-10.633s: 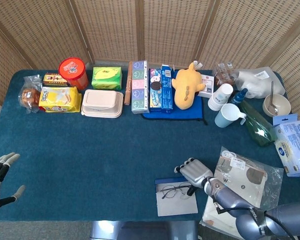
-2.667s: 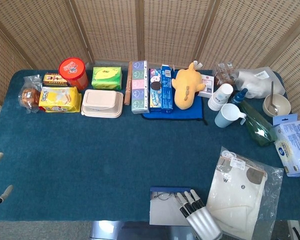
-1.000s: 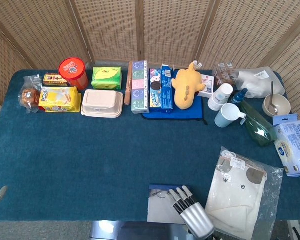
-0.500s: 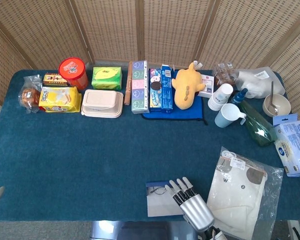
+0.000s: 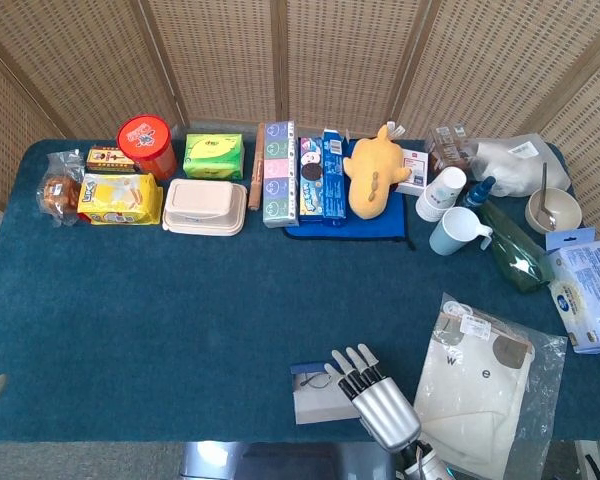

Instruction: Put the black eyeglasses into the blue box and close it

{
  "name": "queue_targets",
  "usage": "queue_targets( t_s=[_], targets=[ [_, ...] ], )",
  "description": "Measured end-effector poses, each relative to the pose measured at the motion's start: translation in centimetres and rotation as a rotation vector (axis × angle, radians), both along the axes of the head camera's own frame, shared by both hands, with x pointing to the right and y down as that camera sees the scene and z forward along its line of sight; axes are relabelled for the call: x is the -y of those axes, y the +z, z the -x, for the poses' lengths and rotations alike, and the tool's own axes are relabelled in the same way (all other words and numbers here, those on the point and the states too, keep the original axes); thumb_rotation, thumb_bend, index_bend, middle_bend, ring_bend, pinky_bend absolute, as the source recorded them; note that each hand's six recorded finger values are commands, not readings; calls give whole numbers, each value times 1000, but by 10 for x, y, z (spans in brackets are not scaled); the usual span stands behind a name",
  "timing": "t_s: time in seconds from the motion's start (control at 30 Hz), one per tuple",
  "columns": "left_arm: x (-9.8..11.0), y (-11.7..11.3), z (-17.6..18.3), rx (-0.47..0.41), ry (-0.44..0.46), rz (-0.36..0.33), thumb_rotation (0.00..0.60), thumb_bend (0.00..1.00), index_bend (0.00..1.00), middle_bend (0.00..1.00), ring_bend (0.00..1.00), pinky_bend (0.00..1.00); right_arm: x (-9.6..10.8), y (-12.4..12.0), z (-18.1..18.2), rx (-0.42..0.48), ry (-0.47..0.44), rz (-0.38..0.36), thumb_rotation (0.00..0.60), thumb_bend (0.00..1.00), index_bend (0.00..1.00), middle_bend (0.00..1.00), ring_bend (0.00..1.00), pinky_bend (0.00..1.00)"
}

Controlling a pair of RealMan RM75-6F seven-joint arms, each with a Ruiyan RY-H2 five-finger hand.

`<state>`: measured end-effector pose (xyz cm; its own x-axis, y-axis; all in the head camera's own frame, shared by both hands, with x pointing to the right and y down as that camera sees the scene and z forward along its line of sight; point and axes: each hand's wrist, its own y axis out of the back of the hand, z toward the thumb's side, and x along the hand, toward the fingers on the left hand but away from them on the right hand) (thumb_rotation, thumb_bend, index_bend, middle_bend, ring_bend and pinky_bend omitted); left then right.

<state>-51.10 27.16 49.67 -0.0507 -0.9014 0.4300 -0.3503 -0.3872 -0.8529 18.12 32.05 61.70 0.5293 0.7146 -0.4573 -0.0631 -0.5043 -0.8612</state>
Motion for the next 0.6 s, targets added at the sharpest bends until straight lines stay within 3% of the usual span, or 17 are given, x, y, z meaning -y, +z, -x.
queue_targets(
  t_s=[0.23, 0.6],
  targets=[
    [-2, 2, 4, 1, -7, 5, 587, 282, 63, 96, 70, 0, 1, 3, 5, 4, -11, 10, 600, 327, 396, 134, 60, 86],
    [-1, 4, 5, -3, -5, 5, 586, 282, 63, 96, 70, 0, -3, 5, 7, -3, -15, 29, 600, 353, 489, 168, 94, 97]
  ],
)
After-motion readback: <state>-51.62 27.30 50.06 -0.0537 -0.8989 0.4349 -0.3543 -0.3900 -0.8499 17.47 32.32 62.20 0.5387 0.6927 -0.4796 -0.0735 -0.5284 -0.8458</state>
